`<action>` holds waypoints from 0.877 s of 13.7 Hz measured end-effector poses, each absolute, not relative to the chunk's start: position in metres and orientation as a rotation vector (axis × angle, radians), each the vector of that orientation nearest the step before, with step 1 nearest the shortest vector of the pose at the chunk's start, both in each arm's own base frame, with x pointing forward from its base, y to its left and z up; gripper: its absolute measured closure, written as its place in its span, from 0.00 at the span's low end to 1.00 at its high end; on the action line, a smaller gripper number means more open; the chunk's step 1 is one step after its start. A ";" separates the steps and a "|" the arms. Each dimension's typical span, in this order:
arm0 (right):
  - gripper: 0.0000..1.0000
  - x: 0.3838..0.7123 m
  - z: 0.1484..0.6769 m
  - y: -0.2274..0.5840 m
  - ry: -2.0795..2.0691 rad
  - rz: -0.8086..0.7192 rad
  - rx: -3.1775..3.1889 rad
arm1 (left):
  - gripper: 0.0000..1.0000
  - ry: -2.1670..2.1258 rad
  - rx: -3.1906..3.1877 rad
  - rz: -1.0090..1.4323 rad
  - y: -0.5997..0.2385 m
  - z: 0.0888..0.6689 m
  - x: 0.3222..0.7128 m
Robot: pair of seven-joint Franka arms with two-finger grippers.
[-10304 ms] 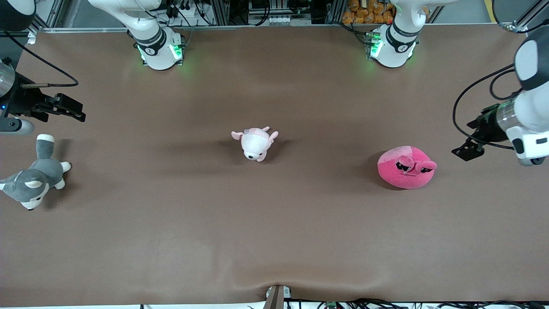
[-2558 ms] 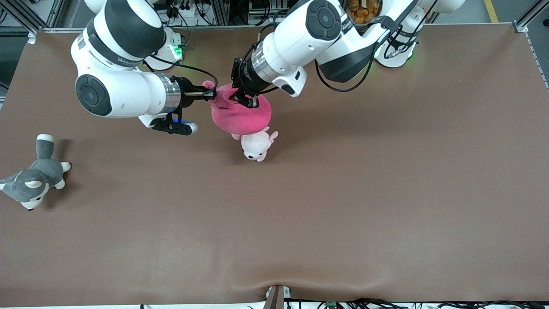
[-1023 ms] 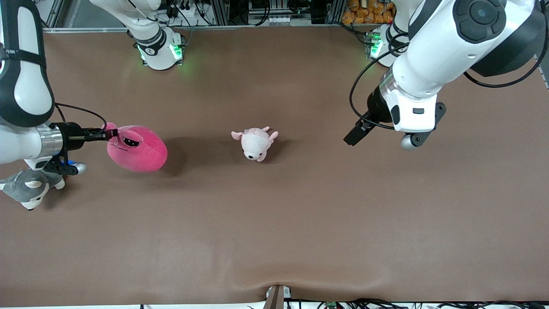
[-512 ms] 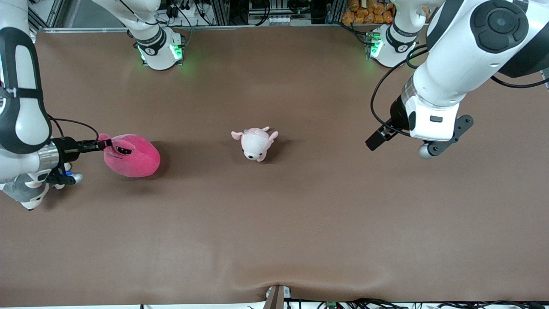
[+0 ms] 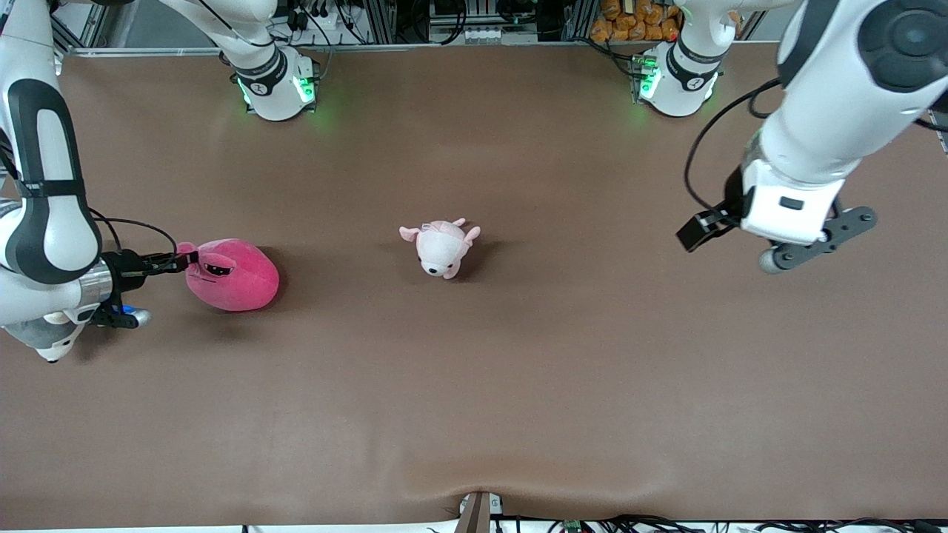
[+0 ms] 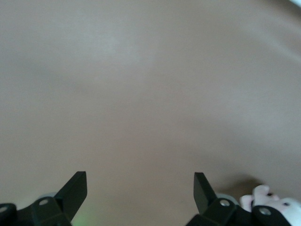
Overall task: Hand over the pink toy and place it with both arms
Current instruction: 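Lower the pink toy onto the table with the right gripper while the left gripper withdraws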
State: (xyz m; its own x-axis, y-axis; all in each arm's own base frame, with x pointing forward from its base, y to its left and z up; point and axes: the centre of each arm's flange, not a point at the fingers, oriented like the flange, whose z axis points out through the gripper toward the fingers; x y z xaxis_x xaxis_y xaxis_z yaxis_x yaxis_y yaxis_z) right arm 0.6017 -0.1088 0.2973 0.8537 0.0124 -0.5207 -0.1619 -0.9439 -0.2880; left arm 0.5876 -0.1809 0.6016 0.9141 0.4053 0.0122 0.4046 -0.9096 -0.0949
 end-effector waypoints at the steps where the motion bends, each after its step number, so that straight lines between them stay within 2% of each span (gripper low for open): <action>1: 0.89 0.602 0.298 -0.109 0.114 0.757 -2.709 | 0.00 -0.618 -2.978 0.022 -0.171 0.603 0.588; 2: 0.89 0.603 0.298 -0.110 0.114 0.749 -2.713 | 0.00 -0.588 -2.982 0.028 -0.166 0.604 0.589; 3: 0.83 0.604 0.298 -0.109 0.112 0.741 -2.716 | 0.00 -0.552 -2.989 0.032 -0.163 0.604 0.590; 4: 0.75 0.606 0.299 -0.107 0.106 0.730 -2.722 | 0.00 -0.513 -2.996 0.037 -0.159 0.604 0.590; 7: 0.41 0.615 0.311 -0.095 0.031 0.710 -2.803 | 0.00 -0.348 -3.016 0.039 -0.137 0.612 0.591; 10: 0.09 0.626 0.359 -0.066 -0.080 0.624 -2.909 | 0.00 -0.245 -3.060 0.062 -0.092 0.629 0.582; 11: 0.01 0.626 0.381 -0.057 -0.112 0.582 -2.942 | 0.00 -0.218 -3.070 0.066 -0.078 0.634 0.575; 12: 0.00 0.624 0.402 -0.051 -0.133 0.540 -2.968 | 0.00 -0.200 -3.072 0.069 -0.069 0.638 0.567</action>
State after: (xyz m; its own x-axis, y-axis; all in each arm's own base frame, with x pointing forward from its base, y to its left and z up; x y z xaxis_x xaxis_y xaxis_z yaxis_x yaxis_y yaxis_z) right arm 0.6243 -0.0510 0.4021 0.9324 0.1082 -0.3448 0.0647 -0.9887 -0.1354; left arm 0.5672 -0.0689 0.6382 0.9906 0.1309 -0.0408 0.1281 -0.9896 -0.0650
